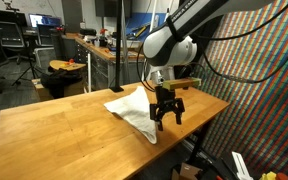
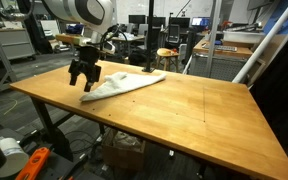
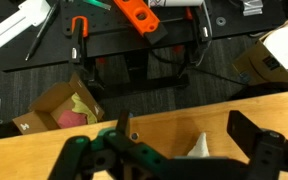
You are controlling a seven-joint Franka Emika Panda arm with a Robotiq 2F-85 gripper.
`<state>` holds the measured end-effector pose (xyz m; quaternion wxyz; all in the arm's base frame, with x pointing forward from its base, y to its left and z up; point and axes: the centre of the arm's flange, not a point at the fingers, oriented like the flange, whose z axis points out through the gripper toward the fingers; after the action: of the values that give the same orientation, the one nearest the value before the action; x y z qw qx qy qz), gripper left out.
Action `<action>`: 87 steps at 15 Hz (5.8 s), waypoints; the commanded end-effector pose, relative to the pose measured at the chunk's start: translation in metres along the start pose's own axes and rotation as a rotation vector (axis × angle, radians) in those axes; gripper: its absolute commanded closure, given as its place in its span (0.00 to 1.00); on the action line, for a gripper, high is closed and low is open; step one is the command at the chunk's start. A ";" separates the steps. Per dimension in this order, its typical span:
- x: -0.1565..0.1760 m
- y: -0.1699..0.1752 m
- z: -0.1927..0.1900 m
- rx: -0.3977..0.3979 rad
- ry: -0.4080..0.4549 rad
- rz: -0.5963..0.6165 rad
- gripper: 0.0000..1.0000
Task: Fold the towel
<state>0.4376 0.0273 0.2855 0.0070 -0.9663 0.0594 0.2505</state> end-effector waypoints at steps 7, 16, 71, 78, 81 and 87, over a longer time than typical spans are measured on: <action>0.026 -0.013 0.035 0.095 0.024 0.034 0.00; 0.036 -0.035 0.049 0.139 0.029 0.050 0.00; 0.125 -0.042 -0.168 -0.149 0.186 0.656 0.94; 0.189 -0.066 -0.196 -0.014 0.201 0.773 0.94; 0.214 -0.057 -0.207 0.044 0.201 0.834 0.94; 0.250 -0.028 -0.218 0.058 0.230 0.906 0.94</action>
<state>0.7216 0.0261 0.3462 -0.0877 -0.8747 0.4615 0.1189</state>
